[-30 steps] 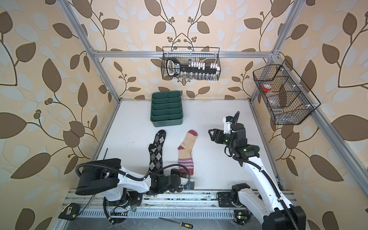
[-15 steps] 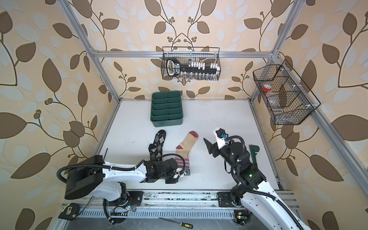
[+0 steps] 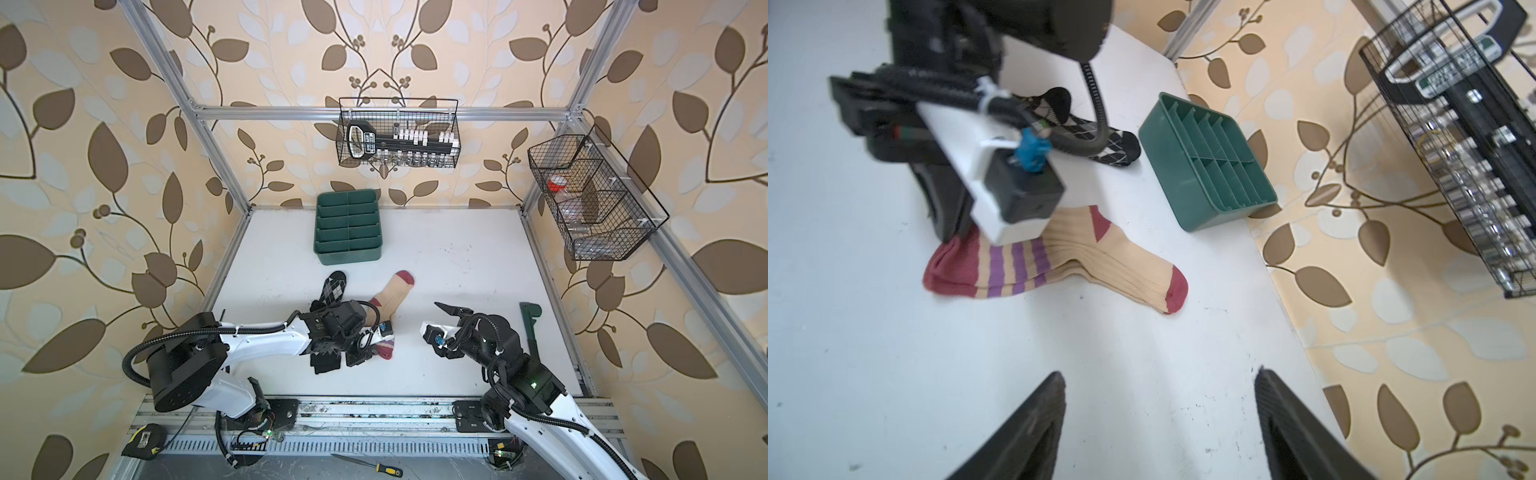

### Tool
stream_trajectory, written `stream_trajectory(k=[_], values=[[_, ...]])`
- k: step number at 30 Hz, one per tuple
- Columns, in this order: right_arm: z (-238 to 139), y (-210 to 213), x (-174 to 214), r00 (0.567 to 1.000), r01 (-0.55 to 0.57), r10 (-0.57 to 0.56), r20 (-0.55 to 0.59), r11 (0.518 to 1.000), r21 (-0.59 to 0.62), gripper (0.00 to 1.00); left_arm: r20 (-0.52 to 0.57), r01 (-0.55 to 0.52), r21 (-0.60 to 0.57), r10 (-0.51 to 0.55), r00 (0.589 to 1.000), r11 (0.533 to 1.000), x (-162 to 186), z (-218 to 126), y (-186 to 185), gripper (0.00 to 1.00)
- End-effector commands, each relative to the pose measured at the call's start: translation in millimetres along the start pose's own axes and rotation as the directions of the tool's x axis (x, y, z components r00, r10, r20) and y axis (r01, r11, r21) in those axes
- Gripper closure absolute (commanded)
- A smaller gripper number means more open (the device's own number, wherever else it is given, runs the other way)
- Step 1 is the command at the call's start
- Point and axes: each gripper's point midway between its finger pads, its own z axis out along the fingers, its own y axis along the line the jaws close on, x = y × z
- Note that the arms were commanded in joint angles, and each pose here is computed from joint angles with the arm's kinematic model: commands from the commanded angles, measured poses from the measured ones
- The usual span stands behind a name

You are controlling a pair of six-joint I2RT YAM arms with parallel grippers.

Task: Roll the socks
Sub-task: 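Swing the right gripper toward the folded cuff held by the left gripper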

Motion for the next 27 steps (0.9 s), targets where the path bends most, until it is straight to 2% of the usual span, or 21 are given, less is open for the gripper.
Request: stream_trajectory(k=[1, 9, 14, 21, 27], values=[[-2.6, 37.3, 4.9, 0.99, 0.14, -0.137, 0.03, 0.982, -0.126, 0.29, 0.035, 0.069, 0.103, -0.073, 0.997, 0.992, -11.8, -9.2, -8.6, 0.92], [7.4, 93.7, -11.7, 0.96, 0.272, -0.245, 0.138, 0.933, -0.236, 0.28, -0.003, 0.167, 0.223, -0.171, 0.985, 0.96, -18.1, -12.0, -12.1, 0.92], [21.0, 121.7, -27.8, 0.947, 0.312, -0.273, 0.169, 0.909, -0.276, 0.27, 0.007, 0.17, 0.214, -0.176, 0.984, 0.962, -17.5, -13.8, -10.7, 0.92], [50.5, 144.1, -40.1, 0.975, 0.194, -0.147, 0.164, 0.928, -0.319, 0.29, 0.026, 0.161, 0.206, -0.17, 0.985, 0.965, -18.8, -17.7, -9.8, 0.92], [80.9, 152.8, -31.5, 0.985, 0.151, -0.116, 0.128, 0.938, -0.311, 0.33, 0.038, 0.156, 0.201, -0.167, 0.985, 0.967, -19.0, -18.9, -9.0, 0.92]])
